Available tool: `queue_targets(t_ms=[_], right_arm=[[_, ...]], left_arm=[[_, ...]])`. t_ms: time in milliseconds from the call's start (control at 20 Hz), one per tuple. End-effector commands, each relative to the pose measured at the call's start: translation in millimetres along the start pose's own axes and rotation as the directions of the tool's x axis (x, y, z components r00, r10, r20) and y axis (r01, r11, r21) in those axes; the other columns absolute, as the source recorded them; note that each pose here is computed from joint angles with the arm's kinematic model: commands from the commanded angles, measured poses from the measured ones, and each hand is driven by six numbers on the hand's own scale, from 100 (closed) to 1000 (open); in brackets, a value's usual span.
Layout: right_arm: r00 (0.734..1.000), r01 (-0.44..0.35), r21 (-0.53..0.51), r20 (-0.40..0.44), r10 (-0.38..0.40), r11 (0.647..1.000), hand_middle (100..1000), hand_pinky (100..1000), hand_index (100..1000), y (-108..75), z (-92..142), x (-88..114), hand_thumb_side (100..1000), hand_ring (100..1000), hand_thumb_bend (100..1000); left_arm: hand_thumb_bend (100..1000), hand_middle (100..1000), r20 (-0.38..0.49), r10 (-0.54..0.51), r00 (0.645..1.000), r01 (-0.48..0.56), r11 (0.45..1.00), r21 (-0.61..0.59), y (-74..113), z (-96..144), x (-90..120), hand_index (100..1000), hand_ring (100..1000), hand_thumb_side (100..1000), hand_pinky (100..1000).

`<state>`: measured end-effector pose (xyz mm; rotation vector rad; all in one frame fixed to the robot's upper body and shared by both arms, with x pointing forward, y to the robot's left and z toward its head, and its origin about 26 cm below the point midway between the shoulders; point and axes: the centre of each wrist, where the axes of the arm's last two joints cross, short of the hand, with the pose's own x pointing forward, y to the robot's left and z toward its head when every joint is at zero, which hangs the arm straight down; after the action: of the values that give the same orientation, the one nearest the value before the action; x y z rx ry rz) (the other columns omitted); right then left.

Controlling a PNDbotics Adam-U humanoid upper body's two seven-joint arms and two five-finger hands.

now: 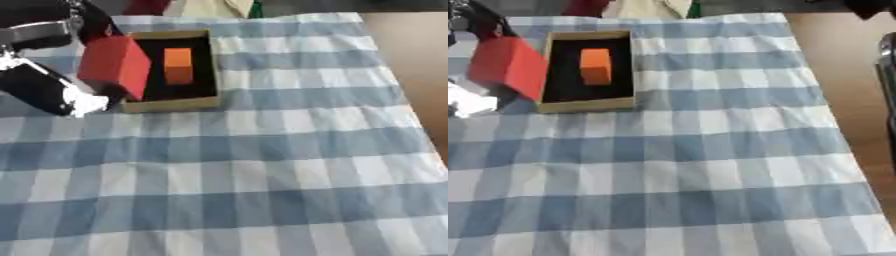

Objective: Pick up objects on the table and place them in the box.

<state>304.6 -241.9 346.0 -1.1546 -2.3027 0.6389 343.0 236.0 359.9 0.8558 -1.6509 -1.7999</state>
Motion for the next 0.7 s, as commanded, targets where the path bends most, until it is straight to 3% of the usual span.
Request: queue_targets(t_ms=[50, 350, 700], right_arm=[[1.000, -0.012, -0.024, 0.027, 0.012, 1.000, 470, 850, 700, -8.1, -4, 6, 797, 765, 100], [0.999, 0.002, -0.030, 0.035, -0.001, 1.000, 469, 851, 700, -8.4, -6, 9, 797, 764, 100], [0.999, 0.015, -0.036, 0.037, -0.014, 0.999, 465, 852, 699, -8.4, -8, 11, 800, 762, 100]], left_arm=[[100, 615, -0.043, -0.018, 0.999, 0.020, 0.999, 0.038, 8.4, -11, -21, 722, 675, 396, 703], [100, 616, -0.104, -0.039, 0.994, 0.043, 0.999, 0.033, 1.5, -40, -53, 723, 677, 395, 703], [100, 617, -0.160, -0.035, 0.987, 0.041, 0.999, 0.032, -13.1, -59, -79, 726, 681, 398, 706]])
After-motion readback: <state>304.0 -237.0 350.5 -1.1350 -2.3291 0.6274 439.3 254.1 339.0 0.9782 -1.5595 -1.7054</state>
